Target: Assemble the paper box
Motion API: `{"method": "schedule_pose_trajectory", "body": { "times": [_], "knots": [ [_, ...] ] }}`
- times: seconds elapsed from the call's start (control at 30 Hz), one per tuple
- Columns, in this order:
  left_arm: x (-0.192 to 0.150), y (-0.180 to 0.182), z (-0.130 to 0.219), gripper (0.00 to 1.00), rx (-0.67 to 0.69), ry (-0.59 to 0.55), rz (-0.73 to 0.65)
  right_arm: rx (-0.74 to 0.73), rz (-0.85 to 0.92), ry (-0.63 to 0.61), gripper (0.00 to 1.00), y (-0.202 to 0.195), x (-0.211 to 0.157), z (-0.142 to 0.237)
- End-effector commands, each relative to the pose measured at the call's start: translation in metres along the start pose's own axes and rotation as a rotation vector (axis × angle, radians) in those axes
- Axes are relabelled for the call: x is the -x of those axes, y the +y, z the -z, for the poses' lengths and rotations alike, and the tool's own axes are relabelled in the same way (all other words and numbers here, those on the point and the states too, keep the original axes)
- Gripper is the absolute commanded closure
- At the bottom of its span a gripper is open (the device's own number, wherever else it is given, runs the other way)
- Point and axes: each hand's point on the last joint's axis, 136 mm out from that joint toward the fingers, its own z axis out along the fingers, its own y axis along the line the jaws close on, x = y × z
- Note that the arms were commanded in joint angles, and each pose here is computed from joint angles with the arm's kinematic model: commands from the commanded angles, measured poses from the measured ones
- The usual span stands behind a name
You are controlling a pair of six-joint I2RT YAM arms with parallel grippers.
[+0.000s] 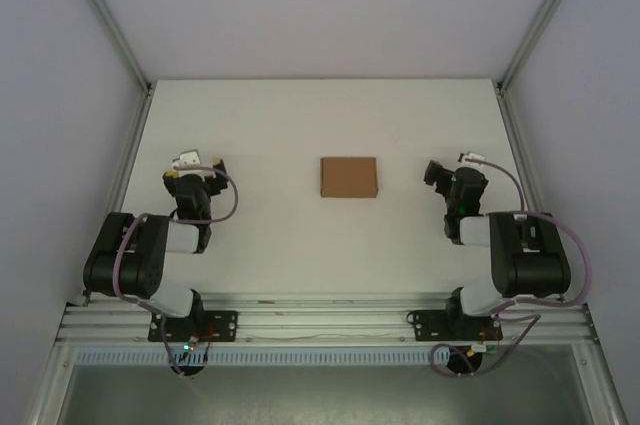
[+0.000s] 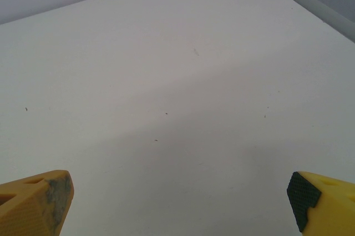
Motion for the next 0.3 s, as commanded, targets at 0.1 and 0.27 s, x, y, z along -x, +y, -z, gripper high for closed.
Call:
{"method": "schedule_pose_trajectory", "body": {
  "times": [0.1, 0.27],
  "knots": [
    [0.0017, -0.0009, -0.0004, 0.00, -0.012, 0.002, 0.009, 0.002, -0.021, -0.043, 0.00, 0.0006, 0.0152, -0.0006],
    [0.0012, -0.0010, -0.0005, 0.00, -0.012, 0.004, 0.007, 0.002, -0.023, -0.042, 0.00, 0.0004, 0.0148, -0.0005]
  ]
}}
